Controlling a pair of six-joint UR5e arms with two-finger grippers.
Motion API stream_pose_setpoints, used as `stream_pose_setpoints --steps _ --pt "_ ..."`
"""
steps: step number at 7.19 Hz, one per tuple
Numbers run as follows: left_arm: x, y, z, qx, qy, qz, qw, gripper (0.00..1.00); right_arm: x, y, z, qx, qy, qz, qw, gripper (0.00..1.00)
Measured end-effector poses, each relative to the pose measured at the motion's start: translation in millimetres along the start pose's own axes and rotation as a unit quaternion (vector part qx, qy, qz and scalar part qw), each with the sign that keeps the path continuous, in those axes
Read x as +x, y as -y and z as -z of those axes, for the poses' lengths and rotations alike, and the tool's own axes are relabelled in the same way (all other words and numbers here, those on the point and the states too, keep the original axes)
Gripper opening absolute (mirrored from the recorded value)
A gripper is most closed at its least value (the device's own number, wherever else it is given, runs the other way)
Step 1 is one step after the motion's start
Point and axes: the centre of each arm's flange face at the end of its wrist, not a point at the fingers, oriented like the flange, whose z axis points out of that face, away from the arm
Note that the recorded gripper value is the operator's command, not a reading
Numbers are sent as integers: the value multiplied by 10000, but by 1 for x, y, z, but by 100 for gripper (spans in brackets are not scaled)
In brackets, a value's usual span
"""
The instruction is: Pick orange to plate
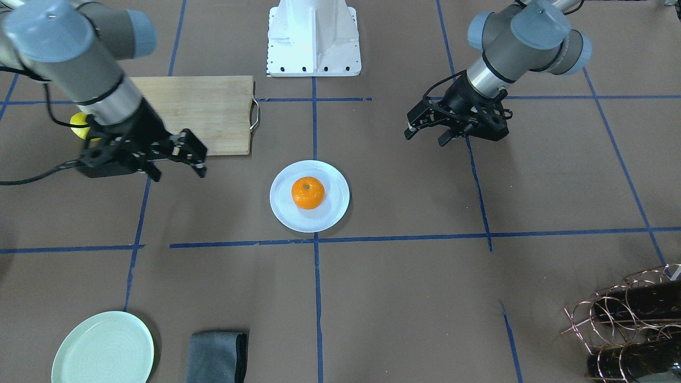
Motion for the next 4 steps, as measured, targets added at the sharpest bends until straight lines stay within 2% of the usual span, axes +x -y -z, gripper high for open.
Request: stream_pose_setpoints --steps 2,4 --pt "-85 23 48 75 377 -816 9959 100 154 23 45 -71 -413 785 9960 100" --pt "-178 46 116 296 928 -1551 9831 100 277 45 70 -324 -845 1404 9859 100"
